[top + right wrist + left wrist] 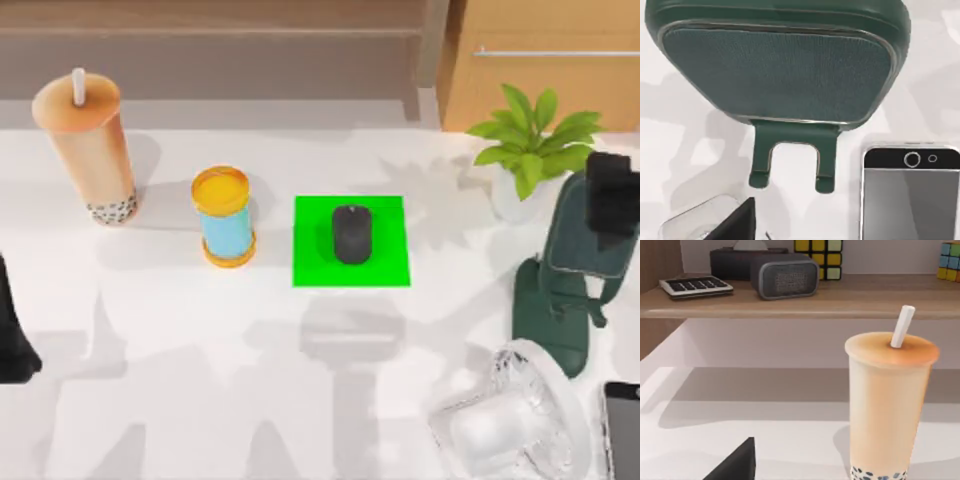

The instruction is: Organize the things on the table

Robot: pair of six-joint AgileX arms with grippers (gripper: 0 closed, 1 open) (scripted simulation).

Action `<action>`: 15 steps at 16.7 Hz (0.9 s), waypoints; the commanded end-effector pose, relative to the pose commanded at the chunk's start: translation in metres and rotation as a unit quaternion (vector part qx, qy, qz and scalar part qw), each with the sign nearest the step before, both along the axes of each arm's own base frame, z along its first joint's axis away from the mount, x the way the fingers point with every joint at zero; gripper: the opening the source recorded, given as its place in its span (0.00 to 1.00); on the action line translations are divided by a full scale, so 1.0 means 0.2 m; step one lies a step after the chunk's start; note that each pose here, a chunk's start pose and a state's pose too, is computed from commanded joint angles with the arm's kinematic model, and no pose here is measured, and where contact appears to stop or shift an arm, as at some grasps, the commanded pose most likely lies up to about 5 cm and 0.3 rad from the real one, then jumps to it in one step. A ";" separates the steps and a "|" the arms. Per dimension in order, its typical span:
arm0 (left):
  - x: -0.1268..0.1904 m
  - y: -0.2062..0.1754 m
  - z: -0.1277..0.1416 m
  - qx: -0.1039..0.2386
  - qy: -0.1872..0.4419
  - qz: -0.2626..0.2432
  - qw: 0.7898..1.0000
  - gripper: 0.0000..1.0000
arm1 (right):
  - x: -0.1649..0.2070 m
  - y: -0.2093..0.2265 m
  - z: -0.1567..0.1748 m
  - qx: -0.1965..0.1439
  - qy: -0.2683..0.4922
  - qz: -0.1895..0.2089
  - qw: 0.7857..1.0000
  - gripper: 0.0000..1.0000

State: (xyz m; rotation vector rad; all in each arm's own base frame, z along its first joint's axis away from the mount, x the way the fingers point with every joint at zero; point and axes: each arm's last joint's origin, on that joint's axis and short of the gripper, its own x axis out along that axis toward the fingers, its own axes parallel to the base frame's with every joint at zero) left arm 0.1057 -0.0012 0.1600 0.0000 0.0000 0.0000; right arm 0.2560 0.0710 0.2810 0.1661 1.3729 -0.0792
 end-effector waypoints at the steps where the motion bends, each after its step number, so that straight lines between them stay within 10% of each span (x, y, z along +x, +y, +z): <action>1: 0.00 0.00 0.00 0.000 0.000 0.000 1.000 1.00 | -0.06 -0.03 -0.07 -0.004 0.016 -0.003 1.000 1.00; 8: 0.00 0.00 0.00 0.000 0.000 0.000 1.000 1.00 | -0.35 -0.09 -0.48 -0.021 0.092 0.005 0.996 1.00; 15: 0.00 0.00 0.00 0.000 0.000 0.000 1.000 1.00 | -0.37 -0.09 -0.51 -0.023 0.100 0.008 0.995 1.00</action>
